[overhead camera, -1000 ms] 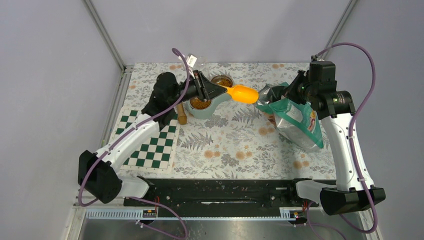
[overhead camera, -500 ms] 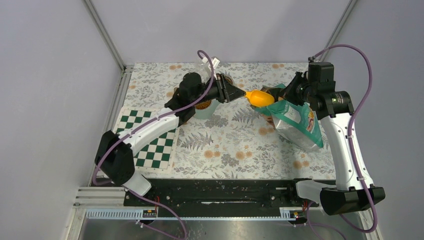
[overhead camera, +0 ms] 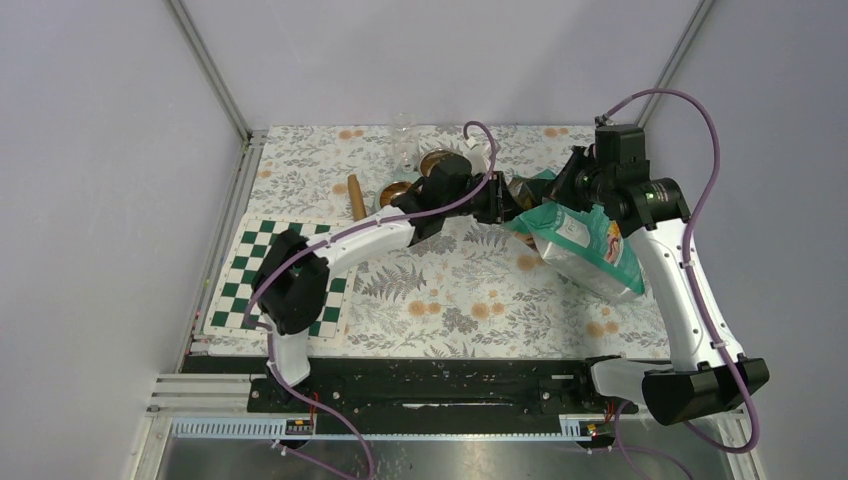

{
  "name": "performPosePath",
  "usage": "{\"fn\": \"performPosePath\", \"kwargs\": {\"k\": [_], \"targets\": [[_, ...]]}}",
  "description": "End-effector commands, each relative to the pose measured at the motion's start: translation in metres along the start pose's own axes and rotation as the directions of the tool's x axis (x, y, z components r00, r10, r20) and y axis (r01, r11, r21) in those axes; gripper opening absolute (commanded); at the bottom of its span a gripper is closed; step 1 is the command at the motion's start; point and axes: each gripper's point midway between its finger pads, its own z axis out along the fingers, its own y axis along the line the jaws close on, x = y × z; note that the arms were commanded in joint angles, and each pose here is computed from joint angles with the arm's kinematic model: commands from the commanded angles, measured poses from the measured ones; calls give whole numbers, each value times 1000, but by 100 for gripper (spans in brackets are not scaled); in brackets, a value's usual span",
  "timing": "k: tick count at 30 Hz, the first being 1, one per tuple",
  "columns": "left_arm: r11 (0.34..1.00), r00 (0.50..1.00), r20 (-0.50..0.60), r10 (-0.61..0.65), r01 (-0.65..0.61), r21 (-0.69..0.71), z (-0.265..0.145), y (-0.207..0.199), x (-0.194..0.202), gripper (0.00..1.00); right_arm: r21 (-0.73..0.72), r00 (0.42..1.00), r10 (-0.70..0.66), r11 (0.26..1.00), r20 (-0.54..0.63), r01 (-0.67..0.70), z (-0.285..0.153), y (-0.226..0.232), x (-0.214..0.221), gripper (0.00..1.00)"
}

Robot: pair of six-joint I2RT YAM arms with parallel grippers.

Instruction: Serve the pet food

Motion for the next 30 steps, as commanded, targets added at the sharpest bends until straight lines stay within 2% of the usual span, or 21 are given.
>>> {"fn": "performPosePath", "kwargs": {"k": [1, 6, 12, 21, 30], "targets": [[997, 995, 68, 80, -78, -23, 12, -4, -21, 0, -147, 993, 19, 989, 120, -1, -8, 36, -27, 0], [990, 993, 50, 107, -102, -101, 37, 14, -3, 0, -147, 994, 20, 989, 112, -4, -4, 35, -24, 0], [983, 996, -19, 85, -87, -163, 60, 31, 28, 0, -149, 995, 23, 989, 101, -8, -2, 36, -22, 0], [994, 992, -125, -24, 37, 104, 82, -8, 50, 0, -158, 996, 32, 987, 79, -19, 4, 37, -17, 0], [940, 971, -169, -170, 211, 267, 80, -30, 43, 0, -156, 996, 34, 988, 86, -20, 3, 38, -19, 0]]}}
